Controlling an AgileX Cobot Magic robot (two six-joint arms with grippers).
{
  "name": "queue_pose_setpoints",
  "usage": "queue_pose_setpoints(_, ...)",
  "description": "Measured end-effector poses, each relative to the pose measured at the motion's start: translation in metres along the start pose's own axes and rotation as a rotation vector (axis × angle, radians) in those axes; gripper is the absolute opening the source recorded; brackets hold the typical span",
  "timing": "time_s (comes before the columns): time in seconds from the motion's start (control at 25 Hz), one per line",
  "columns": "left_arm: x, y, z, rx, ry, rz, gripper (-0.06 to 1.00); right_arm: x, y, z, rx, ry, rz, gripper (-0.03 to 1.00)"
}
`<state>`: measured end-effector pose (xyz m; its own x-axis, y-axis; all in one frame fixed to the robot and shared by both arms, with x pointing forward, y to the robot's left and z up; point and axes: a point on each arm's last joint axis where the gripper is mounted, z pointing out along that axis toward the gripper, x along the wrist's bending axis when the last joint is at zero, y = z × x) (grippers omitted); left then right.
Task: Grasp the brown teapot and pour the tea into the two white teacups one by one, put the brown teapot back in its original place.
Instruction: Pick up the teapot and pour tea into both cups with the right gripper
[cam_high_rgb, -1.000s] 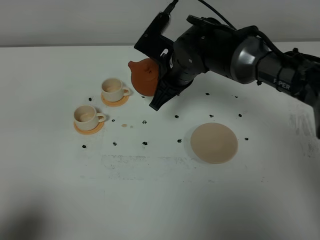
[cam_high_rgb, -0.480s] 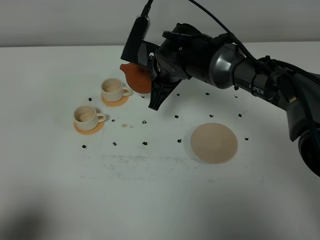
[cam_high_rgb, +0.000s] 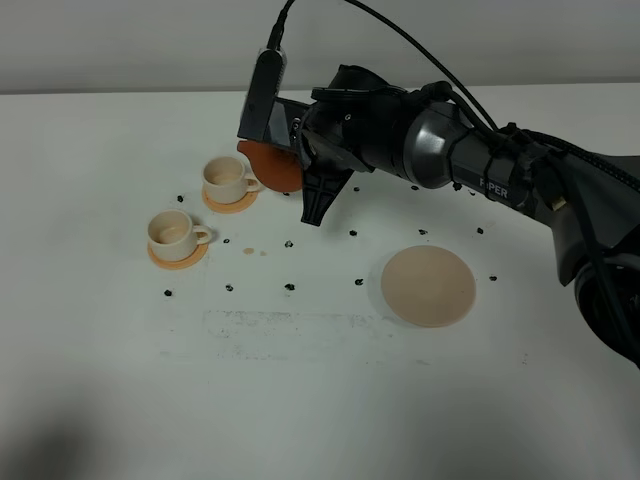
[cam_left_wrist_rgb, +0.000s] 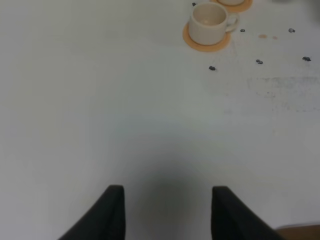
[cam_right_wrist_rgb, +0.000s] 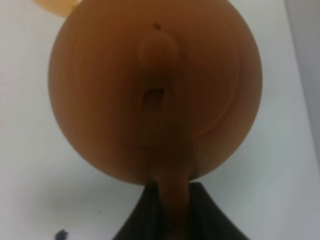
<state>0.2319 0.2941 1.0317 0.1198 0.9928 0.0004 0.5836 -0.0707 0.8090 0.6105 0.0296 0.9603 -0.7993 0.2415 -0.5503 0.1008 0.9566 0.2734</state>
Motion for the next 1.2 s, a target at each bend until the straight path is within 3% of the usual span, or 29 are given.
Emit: queue_pose_setpoints(1.2, 0.0, 0.0, 0.0, 0.0, 0.0, -0.001, 0.43, -0.005, 0.013, 0.012, -0.058, -0.185, -0.302, 0.11)
